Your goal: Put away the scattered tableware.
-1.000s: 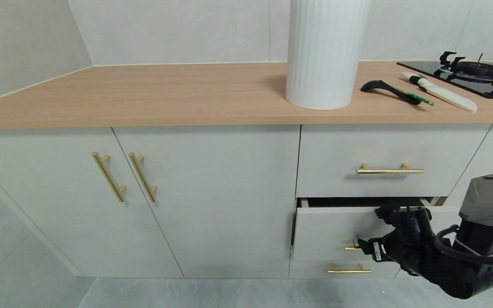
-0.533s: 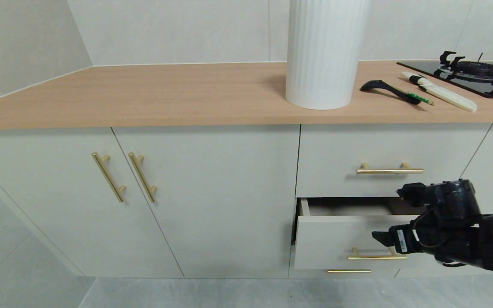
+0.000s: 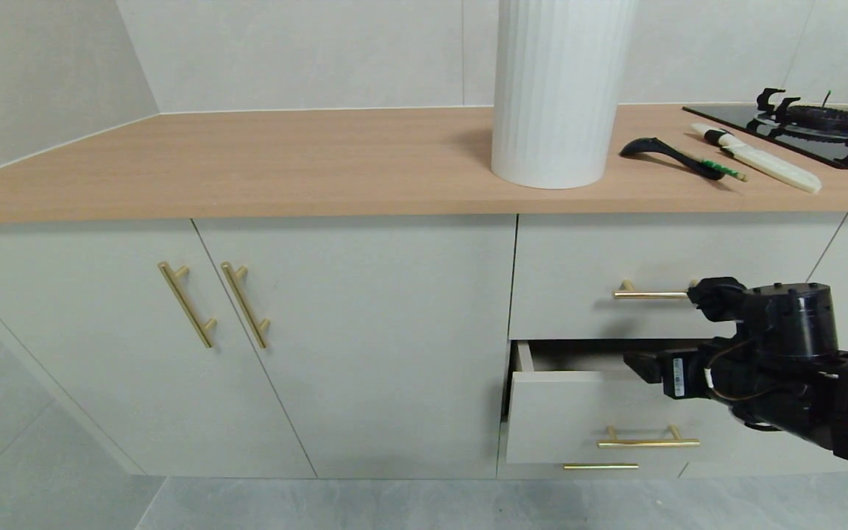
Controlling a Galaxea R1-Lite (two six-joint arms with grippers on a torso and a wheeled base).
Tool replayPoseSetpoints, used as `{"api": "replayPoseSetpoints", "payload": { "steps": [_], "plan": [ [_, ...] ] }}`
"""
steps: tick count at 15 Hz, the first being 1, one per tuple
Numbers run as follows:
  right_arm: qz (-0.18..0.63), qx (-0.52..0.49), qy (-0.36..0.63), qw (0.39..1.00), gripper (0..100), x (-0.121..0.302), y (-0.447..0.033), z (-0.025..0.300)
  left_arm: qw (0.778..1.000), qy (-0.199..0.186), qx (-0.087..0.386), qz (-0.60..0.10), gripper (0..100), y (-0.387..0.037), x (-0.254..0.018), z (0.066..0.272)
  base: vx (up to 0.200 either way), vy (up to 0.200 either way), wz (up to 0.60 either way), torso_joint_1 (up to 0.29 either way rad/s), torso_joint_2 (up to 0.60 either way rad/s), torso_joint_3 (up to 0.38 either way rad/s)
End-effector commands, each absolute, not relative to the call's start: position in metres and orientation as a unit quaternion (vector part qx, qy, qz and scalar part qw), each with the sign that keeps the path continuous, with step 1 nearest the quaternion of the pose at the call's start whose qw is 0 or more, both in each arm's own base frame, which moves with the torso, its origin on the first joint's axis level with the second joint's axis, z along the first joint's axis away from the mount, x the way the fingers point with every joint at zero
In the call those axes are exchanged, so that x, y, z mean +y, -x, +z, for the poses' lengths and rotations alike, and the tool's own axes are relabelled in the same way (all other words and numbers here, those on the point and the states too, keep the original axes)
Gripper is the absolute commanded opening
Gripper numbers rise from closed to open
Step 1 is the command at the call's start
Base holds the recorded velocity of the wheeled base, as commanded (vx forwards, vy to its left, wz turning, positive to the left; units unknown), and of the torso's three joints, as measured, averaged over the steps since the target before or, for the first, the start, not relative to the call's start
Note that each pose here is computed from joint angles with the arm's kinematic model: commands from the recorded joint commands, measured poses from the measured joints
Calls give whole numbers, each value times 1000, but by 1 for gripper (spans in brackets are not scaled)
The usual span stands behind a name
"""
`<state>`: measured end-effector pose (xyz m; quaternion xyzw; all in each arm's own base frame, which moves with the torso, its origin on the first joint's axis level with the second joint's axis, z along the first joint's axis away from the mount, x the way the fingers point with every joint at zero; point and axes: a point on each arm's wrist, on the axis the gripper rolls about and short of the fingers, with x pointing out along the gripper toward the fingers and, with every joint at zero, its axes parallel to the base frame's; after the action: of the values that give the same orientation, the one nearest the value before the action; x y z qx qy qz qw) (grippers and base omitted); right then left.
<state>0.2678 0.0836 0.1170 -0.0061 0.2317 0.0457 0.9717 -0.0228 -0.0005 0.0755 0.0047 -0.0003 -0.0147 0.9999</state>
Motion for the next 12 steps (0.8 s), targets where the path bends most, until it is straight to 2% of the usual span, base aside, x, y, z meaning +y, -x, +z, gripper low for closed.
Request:
{"api": "replayPoseSetpoints", "payload": {
  "steps": [1, 12],
  "plan": [
    [30, 250, 13, 968, 100, 87, -281, 92, 1000, -5, 0, -15, 100, 23, -1, 75, 0, 0, 0, 0, 0, 0],
    [5, 220, 6, 975, 100, 92, -302, 64, 1000, -5, 0, -15, 100, 23, -1, 75, 0, 0, 0, 0, 0, 0]
  ]
}}
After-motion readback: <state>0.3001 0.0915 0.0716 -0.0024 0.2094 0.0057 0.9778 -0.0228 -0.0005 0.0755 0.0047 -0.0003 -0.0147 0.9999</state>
